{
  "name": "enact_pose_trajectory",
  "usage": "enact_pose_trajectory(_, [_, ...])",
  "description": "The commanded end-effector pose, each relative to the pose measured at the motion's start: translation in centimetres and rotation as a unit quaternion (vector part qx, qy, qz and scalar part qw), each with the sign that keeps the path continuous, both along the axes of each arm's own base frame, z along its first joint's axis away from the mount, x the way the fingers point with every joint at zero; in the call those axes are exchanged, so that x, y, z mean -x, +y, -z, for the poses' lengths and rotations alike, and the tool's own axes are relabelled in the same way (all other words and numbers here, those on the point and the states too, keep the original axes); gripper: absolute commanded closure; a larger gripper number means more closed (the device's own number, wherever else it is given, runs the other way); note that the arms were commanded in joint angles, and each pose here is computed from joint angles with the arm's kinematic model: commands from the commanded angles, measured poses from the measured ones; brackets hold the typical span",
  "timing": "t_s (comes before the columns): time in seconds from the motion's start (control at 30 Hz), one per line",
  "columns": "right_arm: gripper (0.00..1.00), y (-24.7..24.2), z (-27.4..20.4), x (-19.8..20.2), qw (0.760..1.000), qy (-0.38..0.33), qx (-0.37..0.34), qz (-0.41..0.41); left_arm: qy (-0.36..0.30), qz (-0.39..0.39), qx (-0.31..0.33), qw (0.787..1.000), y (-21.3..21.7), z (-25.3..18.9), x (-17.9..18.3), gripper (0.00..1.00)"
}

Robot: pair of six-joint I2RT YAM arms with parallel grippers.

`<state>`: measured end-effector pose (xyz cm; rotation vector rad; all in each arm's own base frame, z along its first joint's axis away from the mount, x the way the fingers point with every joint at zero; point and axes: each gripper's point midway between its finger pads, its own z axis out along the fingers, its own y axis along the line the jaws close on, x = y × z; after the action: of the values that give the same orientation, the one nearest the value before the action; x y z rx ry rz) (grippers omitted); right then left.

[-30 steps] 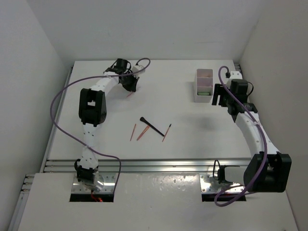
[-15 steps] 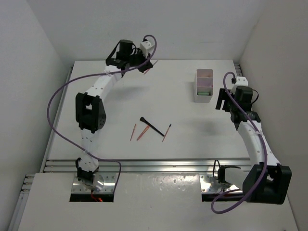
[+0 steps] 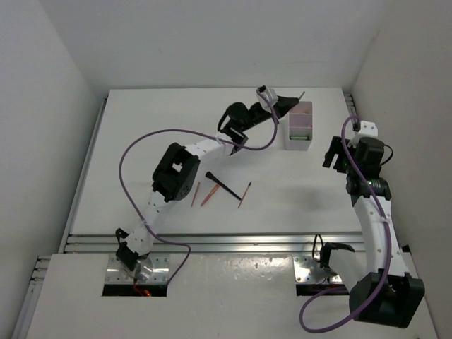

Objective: Organize the makeup

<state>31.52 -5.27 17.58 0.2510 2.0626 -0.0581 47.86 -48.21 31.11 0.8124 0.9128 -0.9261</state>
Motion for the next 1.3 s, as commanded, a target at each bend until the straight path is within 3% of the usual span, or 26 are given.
enact_pose_trajectory(0.0, [0.24,0.9,0.0,1.3,1.000,0.008,-0.005,-0.022,-0.066,-0.034,0.130,0.989,0.7,-4.3,-0.4,1.00])
enact_pose_trajectory(0.2, [0.23,0.5,1.1,2.5,0.998,0.011,0.043,-0.047,-0.090,-0.091,0.150,0.980,-2.1,0.5,-2.8,1.00])
enact_pose_trajectory(0.37, [0.21,0.4,1.0,2.2,0.995,-0.006,0.074,-0.072,-0.096,-0.098,0.122,0.983,-4.1,4.4,-3.2,1.00])
enact_pose_trajectory(0.63, [0.21,-0.5,0.1,1.7,0.992,-0.022,0.100,-0.076,-0.057,-0.078,0.115,0.989,-6.7,7.6,-1.9,1.00])
enact_pose_trajectory(0.97, [0.20,-1.9,-2.1,2.1,0.985,-0.028,0.150,-0.078,0.020,-0.126,0.081,0.989,-6.6,13.6,-4.5,1.00])
enact_pose_trajectory(1.27, [0.19,-2.0,-3.4,2.2,0.982,-0.038,0.167,-0.084,0.000,-0.143,0.084,0.986,-6.2,13.1,-4.9,1.00])
